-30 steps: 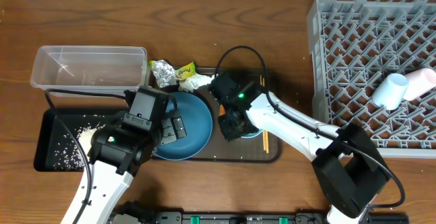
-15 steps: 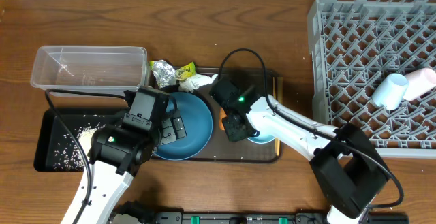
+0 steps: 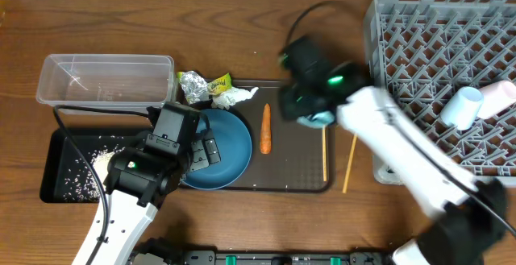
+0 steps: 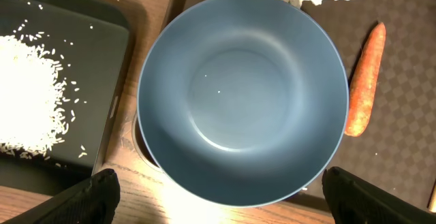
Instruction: Sort waste into correct bins and load items into the dishwasher rack
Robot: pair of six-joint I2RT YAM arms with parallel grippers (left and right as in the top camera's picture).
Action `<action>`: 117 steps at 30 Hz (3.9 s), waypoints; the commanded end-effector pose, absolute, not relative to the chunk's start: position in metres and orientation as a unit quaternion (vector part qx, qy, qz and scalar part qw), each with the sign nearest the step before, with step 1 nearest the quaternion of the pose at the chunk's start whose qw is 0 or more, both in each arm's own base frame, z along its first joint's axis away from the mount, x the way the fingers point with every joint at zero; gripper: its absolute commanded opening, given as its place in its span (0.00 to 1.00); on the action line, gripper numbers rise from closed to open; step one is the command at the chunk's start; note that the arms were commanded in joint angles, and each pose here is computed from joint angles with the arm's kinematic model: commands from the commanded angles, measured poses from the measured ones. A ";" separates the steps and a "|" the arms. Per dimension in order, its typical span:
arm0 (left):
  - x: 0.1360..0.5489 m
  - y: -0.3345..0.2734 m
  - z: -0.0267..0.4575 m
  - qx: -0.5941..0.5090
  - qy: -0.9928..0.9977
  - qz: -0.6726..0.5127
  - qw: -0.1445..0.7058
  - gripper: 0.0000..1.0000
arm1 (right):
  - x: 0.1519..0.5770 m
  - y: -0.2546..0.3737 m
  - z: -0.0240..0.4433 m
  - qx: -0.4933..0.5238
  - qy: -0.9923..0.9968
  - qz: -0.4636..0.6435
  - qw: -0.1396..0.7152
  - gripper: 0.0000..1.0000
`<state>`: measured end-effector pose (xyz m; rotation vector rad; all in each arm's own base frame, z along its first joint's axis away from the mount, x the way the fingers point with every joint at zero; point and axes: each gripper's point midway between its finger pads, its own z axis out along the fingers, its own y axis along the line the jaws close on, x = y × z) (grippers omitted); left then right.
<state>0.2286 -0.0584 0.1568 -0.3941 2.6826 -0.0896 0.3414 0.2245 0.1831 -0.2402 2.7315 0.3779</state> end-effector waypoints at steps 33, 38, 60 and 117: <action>0.231 -0.055 0.162 -0.145 0.964 -0.026 0.222 0.98 | 0.513 -0.192 0.232 0.143 0.781 0.345 0.501 0.11; 0.231 -0.055 0.162 -0.145 0.964 -0.026 0.222 0.98 | 0.524 -0.213 0.215 0.161 0.774 0.328 0.517 0.07; 0.231 -0.055 0.162 -0.145 0.964 -0.026 0.222 0.98 | 0.479 -0.324 0.202 0.370 0.718 0.299 0.508 0.01; 0.231 -0.055 0.162 -0.145 0.964 -0.026 0.222 0.98 | 0.452 -0.338 0.204 0.333 0.672 0.436 0.496 0.59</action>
